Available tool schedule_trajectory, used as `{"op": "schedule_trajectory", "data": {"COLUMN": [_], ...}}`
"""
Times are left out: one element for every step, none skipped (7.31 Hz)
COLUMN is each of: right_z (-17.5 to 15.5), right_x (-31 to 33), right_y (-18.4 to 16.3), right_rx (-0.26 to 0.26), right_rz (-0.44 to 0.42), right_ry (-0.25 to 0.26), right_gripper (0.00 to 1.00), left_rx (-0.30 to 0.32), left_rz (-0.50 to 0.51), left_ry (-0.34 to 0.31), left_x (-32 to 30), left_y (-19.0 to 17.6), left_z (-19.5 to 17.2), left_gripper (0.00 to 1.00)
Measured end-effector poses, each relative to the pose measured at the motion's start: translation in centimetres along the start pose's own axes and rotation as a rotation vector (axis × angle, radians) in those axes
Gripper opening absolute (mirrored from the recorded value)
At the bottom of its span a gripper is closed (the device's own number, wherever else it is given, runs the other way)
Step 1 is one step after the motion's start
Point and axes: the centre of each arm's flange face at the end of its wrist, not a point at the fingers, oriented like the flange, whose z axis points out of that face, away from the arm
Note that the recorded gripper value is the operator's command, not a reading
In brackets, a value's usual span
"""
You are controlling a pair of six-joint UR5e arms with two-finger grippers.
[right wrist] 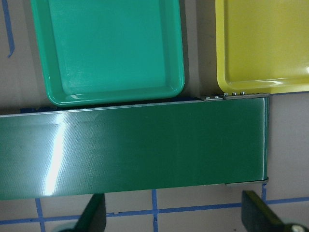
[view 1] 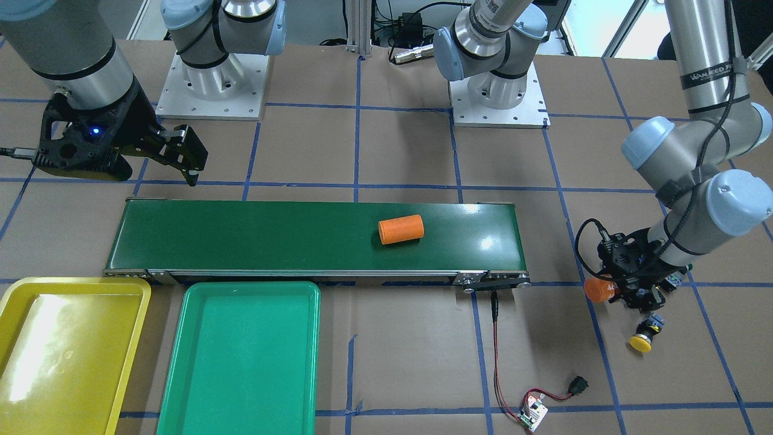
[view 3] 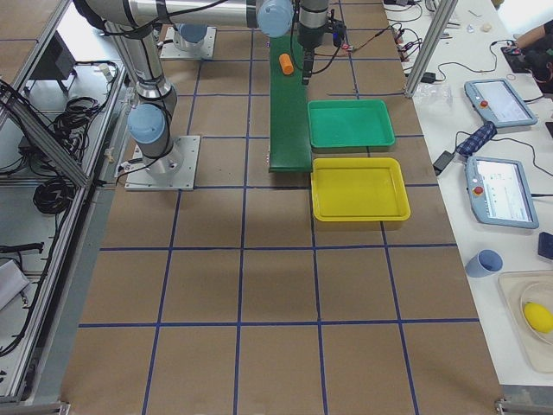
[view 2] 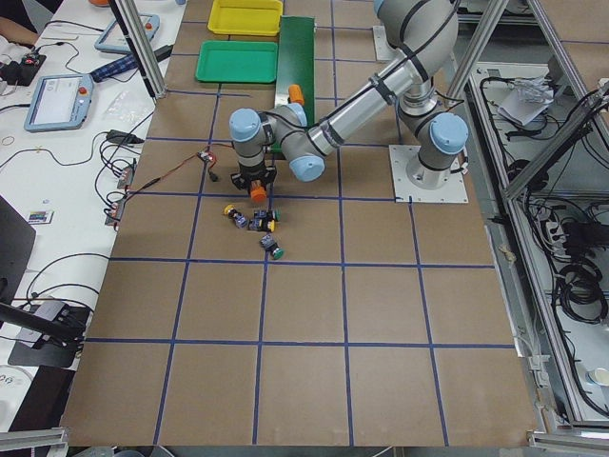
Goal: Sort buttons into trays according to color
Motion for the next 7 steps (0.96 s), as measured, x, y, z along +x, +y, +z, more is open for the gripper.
{"op": "schedule_trajectory", "data": {"right_z": [0.1, 0.3, 1.0, 1.8, 2.8, 3.6, 4.4], "right_x": [0.0, 0.0, 0.0, -0.1, -0.1, -0.1, 0.0], "right_y": [0.0, 0.1, 0.4, 0.7, 1.0, 1.4, 2.0], "right_rx": [-0.001, -0.006, -0.015, -0.020, -0.014, -0.001, 0.010], "right_rz": [-0.083, -0.181, -0.289, -0.409, -0.546, -0.658, -0.751], "right_ry": [0.001, 0.001, -0.001, -0.003, -0.002, 0.003, 0.010], "right_gripper": [1.00, 1.00, 1.00, 1.00, 1.00, 1.00, 1.00], "left_rx": [-0.004, -0.007, -0.007, -0.003, -0.002, -0.003, -0.006], "left_rz": [0.044, 0.103, 0.155, 0.181, 0.189, 0.188, 0.186], "left_ry": [-0.013, -0.027, -0.037, -0.032, -0.011, 0.011, 0.026], "left_x": [2.3, 4.9, 7.6, 10.1, 12.9, 14.9, 16.0], "left_y": [-3.0, -6.7, -10.4, -13.9, -17.2, -19.7, -21.0], "left_z": [-1.7, -3.1, -4.0, -4.0, -3.1, -1.9, -1.0], "left_gripper": [0.00, 0.00, 0.00, 0.00, 0.00, 0.31, 0.92]}}
